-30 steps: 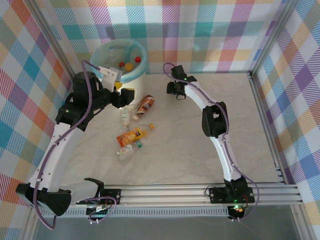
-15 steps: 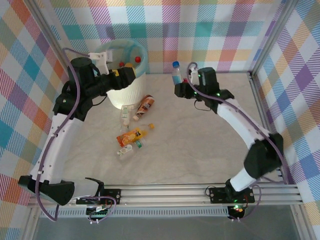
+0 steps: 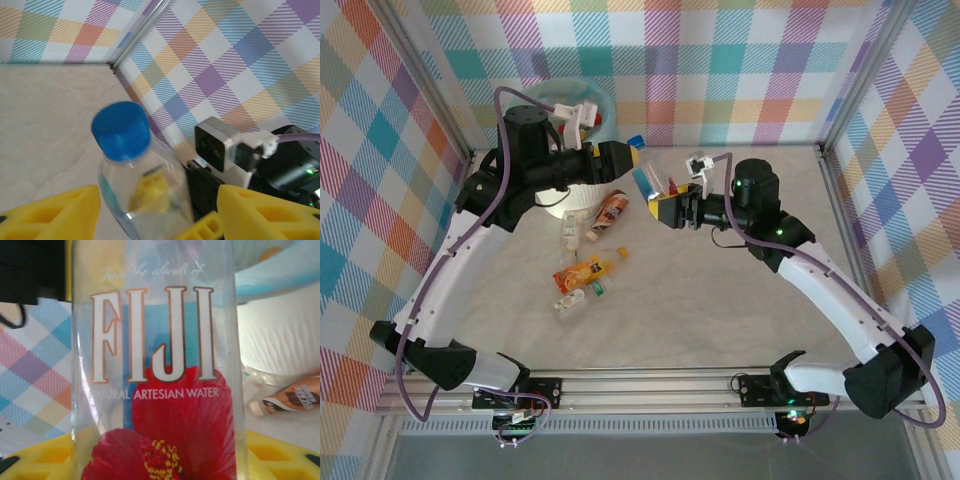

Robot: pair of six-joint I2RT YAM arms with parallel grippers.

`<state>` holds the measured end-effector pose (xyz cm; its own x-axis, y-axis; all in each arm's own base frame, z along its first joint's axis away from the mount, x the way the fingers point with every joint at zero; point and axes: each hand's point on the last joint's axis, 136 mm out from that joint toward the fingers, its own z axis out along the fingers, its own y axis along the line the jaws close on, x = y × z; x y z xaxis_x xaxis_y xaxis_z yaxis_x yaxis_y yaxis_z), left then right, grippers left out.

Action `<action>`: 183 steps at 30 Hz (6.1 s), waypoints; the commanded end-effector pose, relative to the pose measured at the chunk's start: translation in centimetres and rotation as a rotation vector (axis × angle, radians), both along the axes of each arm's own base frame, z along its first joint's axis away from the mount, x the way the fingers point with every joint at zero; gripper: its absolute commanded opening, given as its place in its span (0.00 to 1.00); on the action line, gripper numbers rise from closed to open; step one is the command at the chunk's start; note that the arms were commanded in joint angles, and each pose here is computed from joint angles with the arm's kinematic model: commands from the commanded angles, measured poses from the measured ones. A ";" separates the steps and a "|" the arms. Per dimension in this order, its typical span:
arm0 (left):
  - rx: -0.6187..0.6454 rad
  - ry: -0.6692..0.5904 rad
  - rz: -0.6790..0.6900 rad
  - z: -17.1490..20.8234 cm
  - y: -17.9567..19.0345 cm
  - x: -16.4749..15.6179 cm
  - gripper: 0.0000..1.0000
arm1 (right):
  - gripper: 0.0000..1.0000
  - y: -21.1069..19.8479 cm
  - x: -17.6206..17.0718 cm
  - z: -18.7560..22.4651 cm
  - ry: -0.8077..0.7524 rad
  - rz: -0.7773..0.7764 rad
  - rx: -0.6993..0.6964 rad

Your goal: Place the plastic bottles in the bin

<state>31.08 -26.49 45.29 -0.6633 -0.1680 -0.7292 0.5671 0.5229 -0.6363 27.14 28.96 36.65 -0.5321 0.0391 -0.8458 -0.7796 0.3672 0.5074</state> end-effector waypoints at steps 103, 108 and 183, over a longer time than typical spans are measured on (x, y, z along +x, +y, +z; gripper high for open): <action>0.592 -0.325 0.512 -8.4 13.7 30.3 0.58 | 1.00 8.7 3.6 0.7 -0.221 0.093 -0.172; 0.636 -0.248 0.563 -10.9 15.2 31.0 0.56 | 1.00 8.8 3.6 0.5 -0.216 0.093 -0.175; 1.185 0.165 -0.212 -35.2 4.2 4.7 0.74 | 0.88 -8.0 0.8 -24.6 0.772 -0.477 -0.405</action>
